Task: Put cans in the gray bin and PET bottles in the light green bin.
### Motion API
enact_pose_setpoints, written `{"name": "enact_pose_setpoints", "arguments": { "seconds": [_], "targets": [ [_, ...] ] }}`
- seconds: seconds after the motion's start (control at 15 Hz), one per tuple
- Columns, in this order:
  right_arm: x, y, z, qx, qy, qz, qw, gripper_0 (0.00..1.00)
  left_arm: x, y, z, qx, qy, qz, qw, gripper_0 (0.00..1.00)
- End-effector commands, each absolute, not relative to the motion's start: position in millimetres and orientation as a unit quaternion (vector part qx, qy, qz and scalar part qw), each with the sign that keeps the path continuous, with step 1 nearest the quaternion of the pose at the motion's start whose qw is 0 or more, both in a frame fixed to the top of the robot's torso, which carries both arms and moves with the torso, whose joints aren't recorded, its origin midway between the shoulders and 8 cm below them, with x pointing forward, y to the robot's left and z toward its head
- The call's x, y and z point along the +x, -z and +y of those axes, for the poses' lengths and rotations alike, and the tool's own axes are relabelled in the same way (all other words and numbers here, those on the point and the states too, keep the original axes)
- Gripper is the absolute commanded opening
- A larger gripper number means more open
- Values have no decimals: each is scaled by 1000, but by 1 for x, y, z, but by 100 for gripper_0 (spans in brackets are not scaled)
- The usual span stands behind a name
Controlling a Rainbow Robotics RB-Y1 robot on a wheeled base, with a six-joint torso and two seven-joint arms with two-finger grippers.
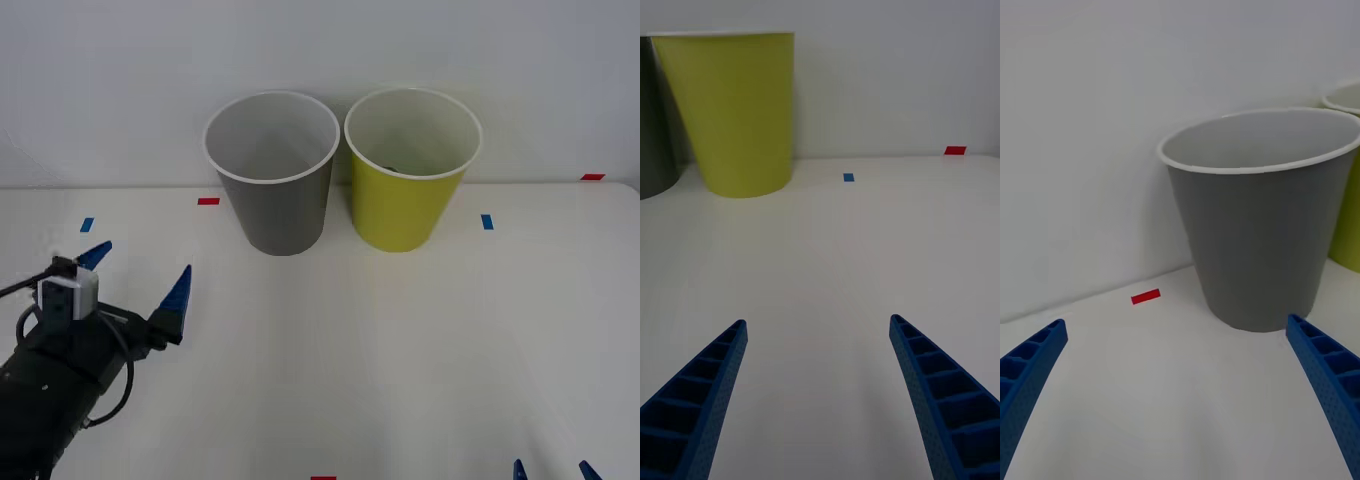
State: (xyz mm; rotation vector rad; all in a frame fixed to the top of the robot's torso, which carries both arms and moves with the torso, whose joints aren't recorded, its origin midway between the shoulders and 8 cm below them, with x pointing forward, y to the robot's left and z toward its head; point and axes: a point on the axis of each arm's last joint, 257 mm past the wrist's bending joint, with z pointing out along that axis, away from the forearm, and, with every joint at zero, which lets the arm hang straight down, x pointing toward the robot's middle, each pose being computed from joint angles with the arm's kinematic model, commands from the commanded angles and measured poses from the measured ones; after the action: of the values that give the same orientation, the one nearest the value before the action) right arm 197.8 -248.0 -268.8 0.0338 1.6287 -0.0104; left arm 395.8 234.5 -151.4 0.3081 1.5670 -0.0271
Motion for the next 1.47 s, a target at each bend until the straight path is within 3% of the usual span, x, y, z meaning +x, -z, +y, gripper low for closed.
{"name": "enact_pose_setpoints", "arguments": {
  "seconds": [0.07, 0.47, 1.0, 1.47],
  "targets": [
    [198, 269, -248, 15, 5, 727, 686, 65, 365, 207, 238, 125, 11, 722, 680, 100],
    [198, 269, -248, 15, 5, 727, 686, 65, 328, 221, 231, 130, 7, 723, 679, 100],
    [198, 269, -248, 15, 5, 727, 686, 65, 256, 257, 260, 115, -27, 762, 637, 100],
    [198, 269, -248, 15, 5, 727, 686, 65, 232, 261, 267, 66, -5, 773, 631, 100]
  ]
}}
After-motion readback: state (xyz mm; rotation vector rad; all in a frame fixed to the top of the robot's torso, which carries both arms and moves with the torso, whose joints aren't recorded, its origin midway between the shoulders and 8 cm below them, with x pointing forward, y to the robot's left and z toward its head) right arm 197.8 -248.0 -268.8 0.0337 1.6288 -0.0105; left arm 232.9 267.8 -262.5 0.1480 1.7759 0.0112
